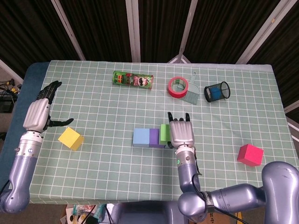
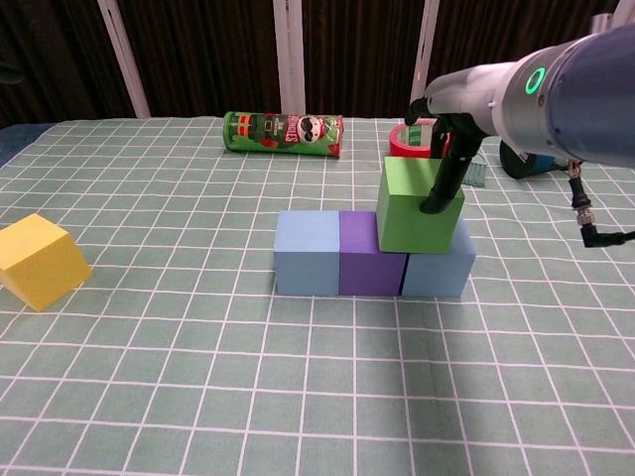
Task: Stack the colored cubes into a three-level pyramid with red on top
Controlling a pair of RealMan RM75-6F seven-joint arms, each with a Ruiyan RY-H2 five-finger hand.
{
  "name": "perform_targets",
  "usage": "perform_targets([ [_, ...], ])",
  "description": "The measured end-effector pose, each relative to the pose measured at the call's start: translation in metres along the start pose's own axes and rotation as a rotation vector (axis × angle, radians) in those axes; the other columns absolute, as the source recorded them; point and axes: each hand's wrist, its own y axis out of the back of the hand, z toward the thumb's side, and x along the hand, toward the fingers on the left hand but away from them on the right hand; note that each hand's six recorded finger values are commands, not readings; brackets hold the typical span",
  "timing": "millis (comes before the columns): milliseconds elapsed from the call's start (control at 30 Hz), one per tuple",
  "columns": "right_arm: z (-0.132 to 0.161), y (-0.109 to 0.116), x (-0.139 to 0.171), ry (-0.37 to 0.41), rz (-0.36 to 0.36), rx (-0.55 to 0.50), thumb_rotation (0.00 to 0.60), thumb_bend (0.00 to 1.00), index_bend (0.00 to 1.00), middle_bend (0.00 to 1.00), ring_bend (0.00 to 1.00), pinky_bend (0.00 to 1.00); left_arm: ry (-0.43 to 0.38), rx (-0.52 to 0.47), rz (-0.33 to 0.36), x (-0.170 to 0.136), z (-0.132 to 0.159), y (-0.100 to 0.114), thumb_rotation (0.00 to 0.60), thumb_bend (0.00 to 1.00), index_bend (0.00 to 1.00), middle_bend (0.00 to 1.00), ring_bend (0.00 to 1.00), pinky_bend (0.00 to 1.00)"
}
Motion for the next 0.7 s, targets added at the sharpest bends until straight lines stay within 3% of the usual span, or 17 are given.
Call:
perform_targets([
  [700, -0.0024, -0.0044, -0.0019, -0.005, 0.002, 0.002, 0.600, 0.27, 0.00, 0.44, 0.26, 0.00, 0.001, 0.003, -0.002, -0.0001, -0.0002, -0.0008, 0.600, 0.10, 0.00, 0.02, 0.00, 0.00],
])
